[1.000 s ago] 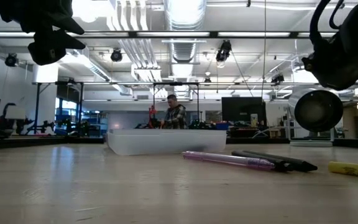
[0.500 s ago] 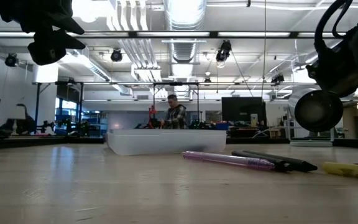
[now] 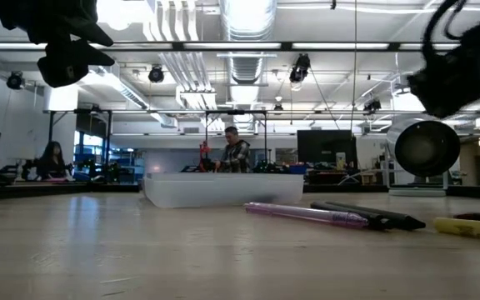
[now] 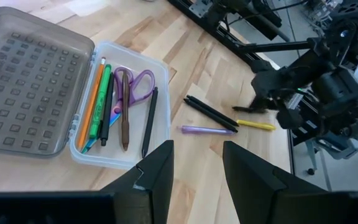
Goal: Pick & place school supplies into a supply box
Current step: Put the black pen into the black supply box
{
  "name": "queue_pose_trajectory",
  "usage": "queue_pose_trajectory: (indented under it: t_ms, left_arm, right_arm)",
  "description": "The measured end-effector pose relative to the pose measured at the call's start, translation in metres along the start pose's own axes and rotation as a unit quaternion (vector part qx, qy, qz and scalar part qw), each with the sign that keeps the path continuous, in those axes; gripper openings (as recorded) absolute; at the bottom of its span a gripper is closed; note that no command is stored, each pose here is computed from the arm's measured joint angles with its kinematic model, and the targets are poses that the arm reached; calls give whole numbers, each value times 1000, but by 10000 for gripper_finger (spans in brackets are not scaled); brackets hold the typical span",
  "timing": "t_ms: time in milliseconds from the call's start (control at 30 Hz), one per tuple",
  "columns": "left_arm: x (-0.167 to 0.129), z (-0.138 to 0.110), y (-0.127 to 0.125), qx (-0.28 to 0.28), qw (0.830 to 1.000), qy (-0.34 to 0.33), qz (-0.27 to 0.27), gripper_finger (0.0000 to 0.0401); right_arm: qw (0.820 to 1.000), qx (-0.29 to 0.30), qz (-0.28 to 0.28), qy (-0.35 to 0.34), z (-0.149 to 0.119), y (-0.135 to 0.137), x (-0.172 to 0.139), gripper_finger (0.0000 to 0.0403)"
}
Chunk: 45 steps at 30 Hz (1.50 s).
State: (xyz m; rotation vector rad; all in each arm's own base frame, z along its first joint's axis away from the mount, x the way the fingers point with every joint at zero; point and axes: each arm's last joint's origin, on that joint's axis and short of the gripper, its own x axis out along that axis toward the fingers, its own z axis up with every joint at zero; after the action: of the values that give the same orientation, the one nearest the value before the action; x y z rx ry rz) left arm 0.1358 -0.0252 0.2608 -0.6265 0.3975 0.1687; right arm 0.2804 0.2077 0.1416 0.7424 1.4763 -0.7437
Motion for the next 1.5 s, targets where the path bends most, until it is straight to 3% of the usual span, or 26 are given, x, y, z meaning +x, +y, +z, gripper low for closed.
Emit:
queue_pose_trajectory:
  t_ms: [200, 400, 567, 733, 1100, 1200, 1500]
  left_arm:
    - [1, 0, 0, 1, 1000, 2, 2, 122]
    - [5, -2, 0, -1, 1000, 10, 9, 122]
    - [7, -2, -1, -17, 1000, 14, 10, 122]
    - [1, 5, -5, -30, 999, -19, -27, 122]
    - [-24, 18, -9, -51, 990, -91, -96, 122]
    - [-30, 20, -8, -46, 987, -106, -108, 122]
    - [-35, 21, -7, -39, 986, -128, -101, 122]
  right_arm:
    - [982, -149, 8, -120, 23, 19, -41, 19]
    - [923, -329, -8, -200, 76, 31, -83, 19]
    - [882, -421, -37, -211, 134, 22, -101, 19]
    - [832, -508, -67, -210, 184, 13, -110, 20]
    - [719, -664, -130, -158, 248, 28, -89, 20]
    - [709, -676, -132, -151, 258, 36, -80, 20]
    - [724, -667, -103, -145, 278, 41, -71, 36]
